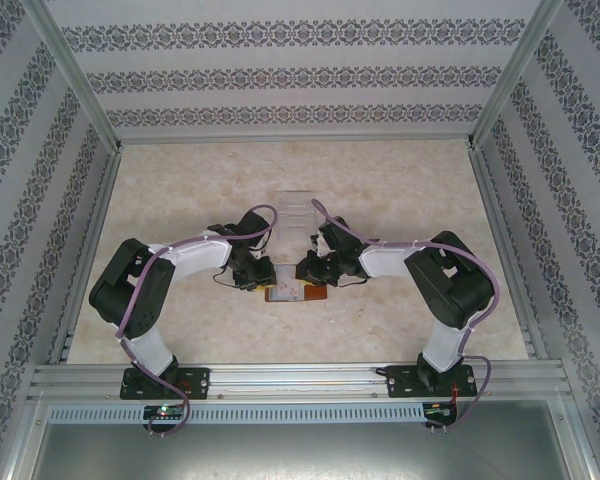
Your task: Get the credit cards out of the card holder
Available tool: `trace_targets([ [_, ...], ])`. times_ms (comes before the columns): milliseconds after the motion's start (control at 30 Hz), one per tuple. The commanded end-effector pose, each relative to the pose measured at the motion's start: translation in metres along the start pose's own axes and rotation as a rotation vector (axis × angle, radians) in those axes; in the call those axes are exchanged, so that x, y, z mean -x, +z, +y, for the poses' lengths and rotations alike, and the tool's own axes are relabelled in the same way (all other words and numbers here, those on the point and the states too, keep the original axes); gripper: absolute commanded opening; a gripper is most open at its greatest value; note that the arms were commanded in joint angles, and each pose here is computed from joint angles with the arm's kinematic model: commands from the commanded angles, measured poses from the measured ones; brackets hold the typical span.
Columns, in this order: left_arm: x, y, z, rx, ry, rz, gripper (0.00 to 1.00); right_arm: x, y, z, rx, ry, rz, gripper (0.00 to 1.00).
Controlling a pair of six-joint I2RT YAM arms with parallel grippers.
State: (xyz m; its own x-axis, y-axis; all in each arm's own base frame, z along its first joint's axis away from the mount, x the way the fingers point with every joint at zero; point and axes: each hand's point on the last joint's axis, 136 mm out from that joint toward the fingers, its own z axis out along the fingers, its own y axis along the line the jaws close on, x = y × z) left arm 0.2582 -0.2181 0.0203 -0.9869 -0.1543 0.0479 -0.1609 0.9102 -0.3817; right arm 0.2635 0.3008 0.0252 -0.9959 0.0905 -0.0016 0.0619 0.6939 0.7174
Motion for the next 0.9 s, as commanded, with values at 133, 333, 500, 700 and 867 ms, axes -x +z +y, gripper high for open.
trace_targets([
  [133,-0.008,0.019,0.019,0.073,-0.009,0.037,0.23,-0.001,-0.025,-0.028,-0.181,-0.028,-0.043,0.07],
  [333,-0.008,0.019,0.019,0.072,-0.006,0.034,0.23,0.000,-0.043,-0.044,-0.326,-0.067,-0.056,0.06],
  [500,-0.008,0.019,0.019,0.070,-0.006,0.034,0.23,0.004,-0.053,-0.049,-0.402,-0.092,-0.082,0.06],
  [700,-0.008,0.019,0.018,0.068,-0.006,0.035,0.23,0.005,-0.052,-0.044,-0.400,-0.104,-0.084,0.06],
  [867,-0.006,0.013,0.010,0.039,-0.002,0.022,0.23,0.002,-0.045,-0.036,-0.354,-0.101,-0.068,0.06],
])
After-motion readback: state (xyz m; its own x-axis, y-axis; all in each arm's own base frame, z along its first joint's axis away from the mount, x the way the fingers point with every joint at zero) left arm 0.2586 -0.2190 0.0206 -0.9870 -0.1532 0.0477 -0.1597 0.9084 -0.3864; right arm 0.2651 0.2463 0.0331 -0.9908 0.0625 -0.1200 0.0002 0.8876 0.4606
